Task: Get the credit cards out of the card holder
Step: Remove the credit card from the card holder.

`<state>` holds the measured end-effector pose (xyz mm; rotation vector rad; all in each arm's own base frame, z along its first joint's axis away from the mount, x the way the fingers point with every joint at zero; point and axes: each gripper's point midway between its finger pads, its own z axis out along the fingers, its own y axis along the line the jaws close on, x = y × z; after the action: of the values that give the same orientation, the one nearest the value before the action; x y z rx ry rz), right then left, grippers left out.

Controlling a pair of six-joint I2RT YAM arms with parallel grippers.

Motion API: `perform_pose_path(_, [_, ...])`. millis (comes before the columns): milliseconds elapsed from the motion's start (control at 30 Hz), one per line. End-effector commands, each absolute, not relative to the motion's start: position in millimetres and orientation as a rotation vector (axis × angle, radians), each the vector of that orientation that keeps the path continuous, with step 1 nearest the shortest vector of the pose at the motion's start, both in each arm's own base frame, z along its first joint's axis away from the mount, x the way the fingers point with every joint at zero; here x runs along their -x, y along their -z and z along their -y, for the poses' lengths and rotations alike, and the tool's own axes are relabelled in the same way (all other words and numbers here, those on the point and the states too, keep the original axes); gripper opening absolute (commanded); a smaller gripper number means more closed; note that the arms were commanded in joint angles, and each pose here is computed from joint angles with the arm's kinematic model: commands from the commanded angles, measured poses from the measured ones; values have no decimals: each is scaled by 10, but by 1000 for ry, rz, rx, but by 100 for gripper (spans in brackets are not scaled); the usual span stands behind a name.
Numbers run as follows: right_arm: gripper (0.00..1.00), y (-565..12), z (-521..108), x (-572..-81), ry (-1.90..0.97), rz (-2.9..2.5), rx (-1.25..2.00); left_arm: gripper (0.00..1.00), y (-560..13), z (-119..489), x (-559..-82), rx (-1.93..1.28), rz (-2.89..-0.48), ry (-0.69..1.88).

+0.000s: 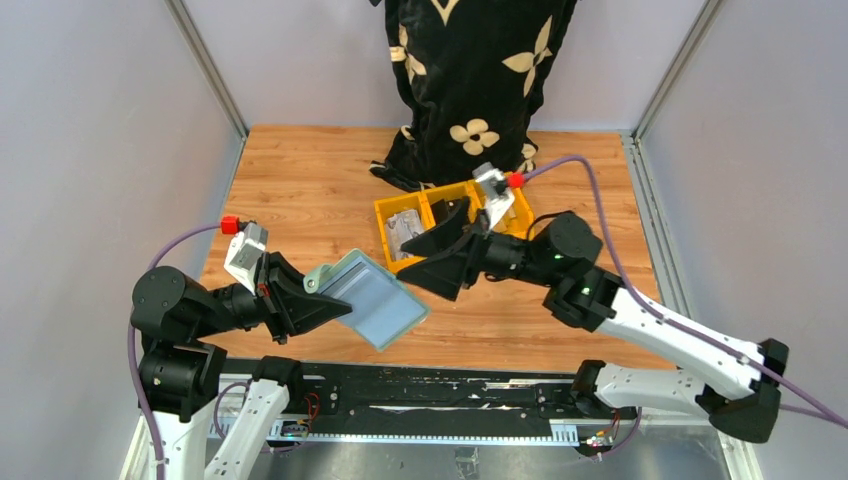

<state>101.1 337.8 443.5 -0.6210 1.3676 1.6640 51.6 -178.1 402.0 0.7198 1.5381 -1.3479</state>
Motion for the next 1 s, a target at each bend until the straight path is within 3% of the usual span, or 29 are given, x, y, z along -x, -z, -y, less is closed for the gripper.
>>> perform_pose_path(0, [80, -4478, -3656, -674, -1778, -1318, 745, 0, -4104, 1775, -438, -744, -1504, 1337])
perform_pose_path(200, [80, -4410, -3913, -629, -1801, -1378, 739, 0, -4102, 1773, -422, -747, -1502, 1335])
perform_pose_path(467, [62, -4347, -3961, -763, -1882, -1403, 540, 0, -4067, 1767, -410, -761, -1496, 1319])
perform_pose_path(533, [54, -4341, -3983, -737, -1899, -1412, 552, 0, -4062, 1766, -411, -765, -1495, 1314])
perform_pose_path(600, [39, -4316, -4006, -710, -1901, -1424, 578, 0, -4065, 1764, -418, -761, -1494, 1310])
perform_pose_path(633, [31, -4288, -4018, -711, -1888, -1435, 590, 2, -4068, 1764, -424, -757, -1495, 1309])
perform_pose_path(700, [19, -4241, -4022, -708, -1859, -1443, 620, 16, -4085, 1765, -434, -749, -1494, 1312])
perform_pose_path(867, [8, -4102, -3982, -656, -1781, -1429, 714, 32, -4221, 1784, -437, -719, -1488, 1364])
perform_pose_path(967, [6, -4013, -3956, -643, -1756, -1427, 741, 36, -4314, 1798, -438, -701, -1487, 1407])
